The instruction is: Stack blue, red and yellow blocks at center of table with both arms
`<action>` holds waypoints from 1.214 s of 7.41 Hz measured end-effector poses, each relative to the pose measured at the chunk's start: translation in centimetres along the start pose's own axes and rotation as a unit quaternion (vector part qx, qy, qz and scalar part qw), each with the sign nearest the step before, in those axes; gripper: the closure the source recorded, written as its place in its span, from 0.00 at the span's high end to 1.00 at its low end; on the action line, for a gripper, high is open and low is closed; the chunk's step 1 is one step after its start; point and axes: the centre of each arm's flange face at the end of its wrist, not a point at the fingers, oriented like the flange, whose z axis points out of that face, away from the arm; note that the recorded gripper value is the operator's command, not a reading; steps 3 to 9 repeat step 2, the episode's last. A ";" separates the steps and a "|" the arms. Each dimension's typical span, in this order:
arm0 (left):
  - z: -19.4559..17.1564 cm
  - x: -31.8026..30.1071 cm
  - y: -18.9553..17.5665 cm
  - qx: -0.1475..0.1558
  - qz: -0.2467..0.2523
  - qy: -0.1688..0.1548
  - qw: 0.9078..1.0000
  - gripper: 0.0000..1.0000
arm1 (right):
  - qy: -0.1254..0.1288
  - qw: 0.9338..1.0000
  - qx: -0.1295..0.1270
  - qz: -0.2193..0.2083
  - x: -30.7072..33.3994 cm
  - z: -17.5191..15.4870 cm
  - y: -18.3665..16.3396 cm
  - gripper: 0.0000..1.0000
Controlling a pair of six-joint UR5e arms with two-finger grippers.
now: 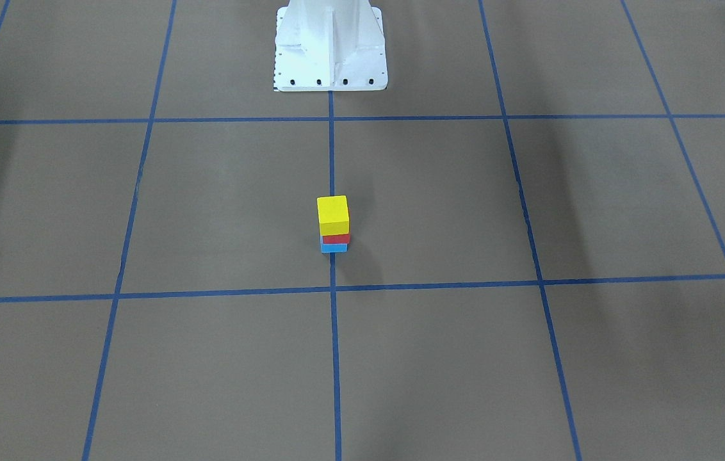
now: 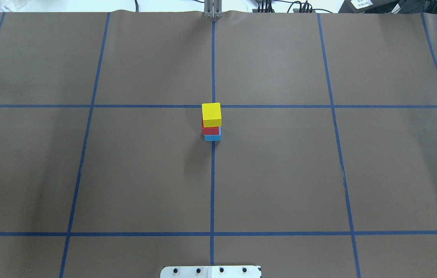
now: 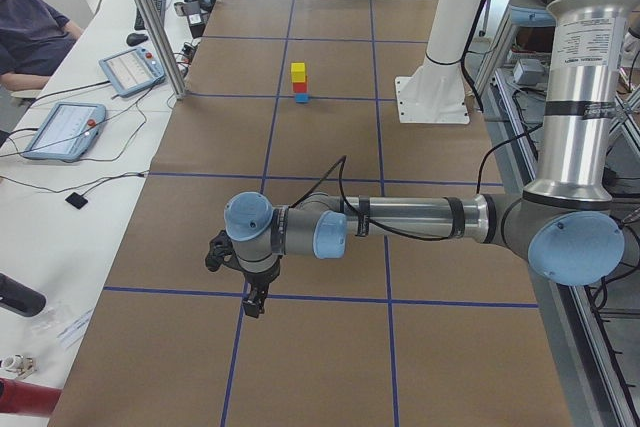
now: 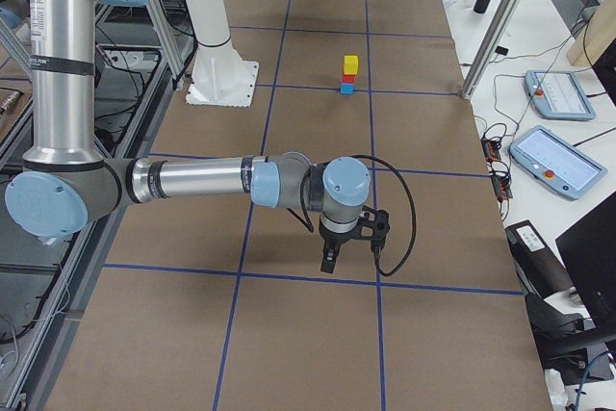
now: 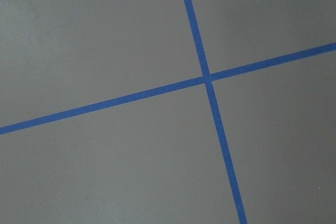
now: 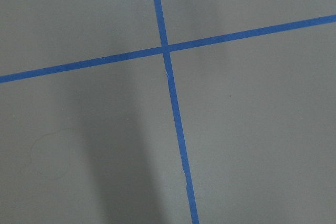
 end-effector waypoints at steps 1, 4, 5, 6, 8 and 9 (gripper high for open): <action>0.0 0.0 0.0 0.000 0.000 0.000 1.000 1.00 | -0.002 1.000 0.000 0.000 0.0 0.0 0.0 0.99; 0.0 0.0 -0.1 0.000 0.000 0.000 1.000 1.00 | -0.002 1.000 -0.001 0.000 0.0 0.0 0.0 0.99; 0.0 0.0 -0.1 0.000 0.000 0.000 1.000 1.00 | -0.002 1.000 -0.001 0.000 0.0 0.0 0.0 0.99; 0.0 0.0 -0.1 0.000 0.000 0.000 1.000 1.00 | -0.002 1.000 -0.001 0.000 0.0 0.0 0.0 0.99; 0.0 0.0 -0.1 0.000 0.000 0.000 1.000 1.00 | -0.002 1.000 -0.001 0.000 0.0 0.0 0.0 0.99; 0.0 0.0 -0.1 0.000 0.000 0.000 1.000 1.00 | -0.002 1.000 -0.001 0.000 0.0 0.0 0.0 0.99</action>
